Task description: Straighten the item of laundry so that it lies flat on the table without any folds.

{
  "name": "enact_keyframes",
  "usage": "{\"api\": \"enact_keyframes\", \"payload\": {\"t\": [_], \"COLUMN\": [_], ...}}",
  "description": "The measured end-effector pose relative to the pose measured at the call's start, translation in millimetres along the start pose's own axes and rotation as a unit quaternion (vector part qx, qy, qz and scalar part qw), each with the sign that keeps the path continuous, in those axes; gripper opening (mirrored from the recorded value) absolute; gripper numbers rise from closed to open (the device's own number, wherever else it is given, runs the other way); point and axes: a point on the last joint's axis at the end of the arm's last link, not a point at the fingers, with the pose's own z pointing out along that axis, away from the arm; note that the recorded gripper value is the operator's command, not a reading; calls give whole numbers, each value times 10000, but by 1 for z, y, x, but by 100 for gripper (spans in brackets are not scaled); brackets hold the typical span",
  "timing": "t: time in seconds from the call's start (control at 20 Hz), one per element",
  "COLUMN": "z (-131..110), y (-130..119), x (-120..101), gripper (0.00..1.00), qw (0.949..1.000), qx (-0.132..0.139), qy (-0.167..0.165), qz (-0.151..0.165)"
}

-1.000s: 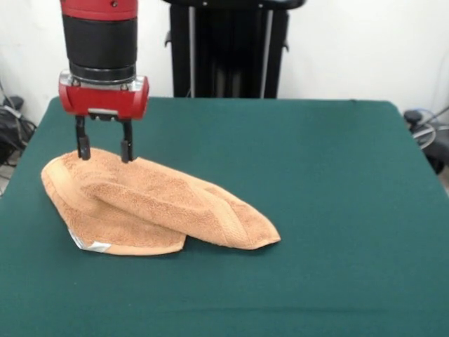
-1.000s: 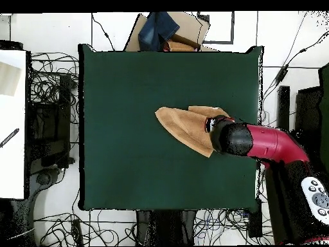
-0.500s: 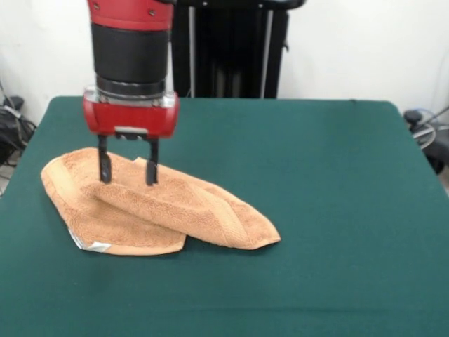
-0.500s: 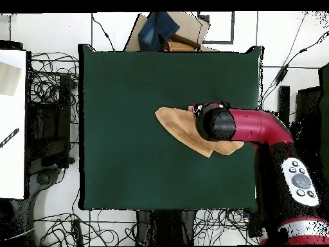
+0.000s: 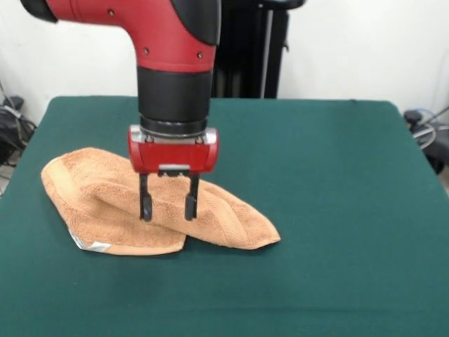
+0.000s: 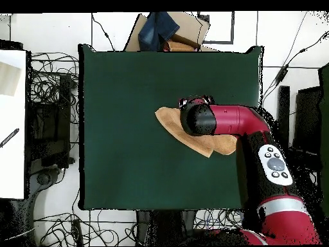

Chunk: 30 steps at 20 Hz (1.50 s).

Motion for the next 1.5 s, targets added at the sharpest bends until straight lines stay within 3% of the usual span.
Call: {"api": "enact_keyframes", "payload": {"t": [1.0,1.5], "z": [59,89], "y": [-27,-21], "x": [53,62], "gripper": [100,100], "qw": [9986,9983], "qx": [-161,-167], "qy": [174,-92], "qz": [475,548]}}
